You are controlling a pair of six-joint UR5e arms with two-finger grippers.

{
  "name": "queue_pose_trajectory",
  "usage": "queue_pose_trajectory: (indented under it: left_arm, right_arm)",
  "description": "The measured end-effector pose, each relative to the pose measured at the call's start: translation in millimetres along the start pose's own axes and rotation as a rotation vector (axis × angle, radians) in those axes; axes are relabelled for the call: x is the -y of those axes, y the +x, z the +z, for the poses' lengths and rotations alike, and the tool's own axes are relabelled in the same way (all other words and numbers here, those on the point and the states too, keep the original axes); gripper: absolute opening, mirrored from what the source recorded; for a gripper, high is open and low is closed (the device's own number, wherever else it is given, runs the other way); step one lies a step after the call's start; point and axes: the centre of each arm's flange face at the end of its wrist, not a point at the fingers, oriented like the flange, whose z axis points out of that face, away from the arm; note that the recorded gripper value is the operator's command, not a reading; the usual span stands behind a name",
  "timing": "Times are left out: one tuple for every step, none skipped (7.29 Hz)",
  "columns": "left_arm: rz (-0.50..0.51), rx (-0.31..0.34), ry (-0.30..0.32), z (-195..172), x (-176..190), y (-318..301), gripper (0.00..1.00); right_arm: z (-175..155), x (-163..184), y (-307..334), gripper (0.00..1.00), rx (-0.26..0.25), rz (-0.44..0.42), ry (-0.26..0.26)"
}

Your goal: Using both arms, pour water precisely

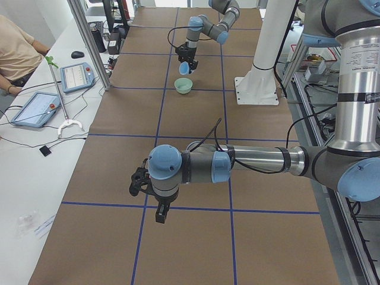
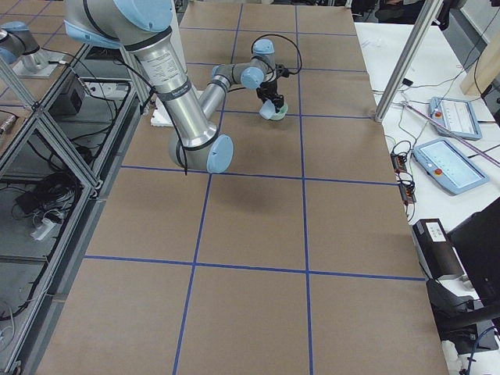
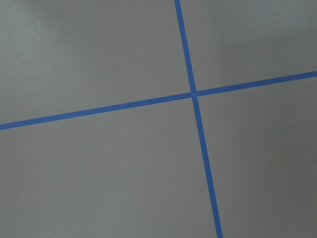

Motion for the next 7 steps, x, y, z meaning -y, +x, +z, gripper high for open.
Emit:
queue_pose_trajectory:
  left_arm:
    - [0.000, 0.000, 0.000, 0, 0, 0, 1.00]
    - [0.000, 0.000, 0.000, 0, 0, 0, 1.00]
    - [0.000, 0.000, 0.000, 0, 0, 0, 1.00]
    - [0.000, -0.001, 0.000, 0, 0, 0, 1.00]
    - [0.000, 0.000, 0.000, 0, 0, 0, 1.00]
    - [-0.001, -0.001, 0.000, 0, 0, 0, 1.00]
    - [-0.001, -0.001, 0.000, 0, 0, 0, 1.00]
  right_arm:
    - [1, 6, -3, 0.00, 0.005, 0.004, -0.020]
    - [1, 15, -7, 0.00, 0.003, 0.009, -0.043]
    - [0, 22, -10, 0.00, 0.002, 0.015, -0.067]
    - [0, 26, -13, 0.00, -0.001, 0.020, -0.092]
    - [-2, 32, -16, 0.00, -0.009, 0.027, -0.122]
    - [-4, 42, -21, 0.00, -0.020, 0.037, -0.163]
    - [-4, 50, -24, 0.00, -0.028, 0.047, -0.201]
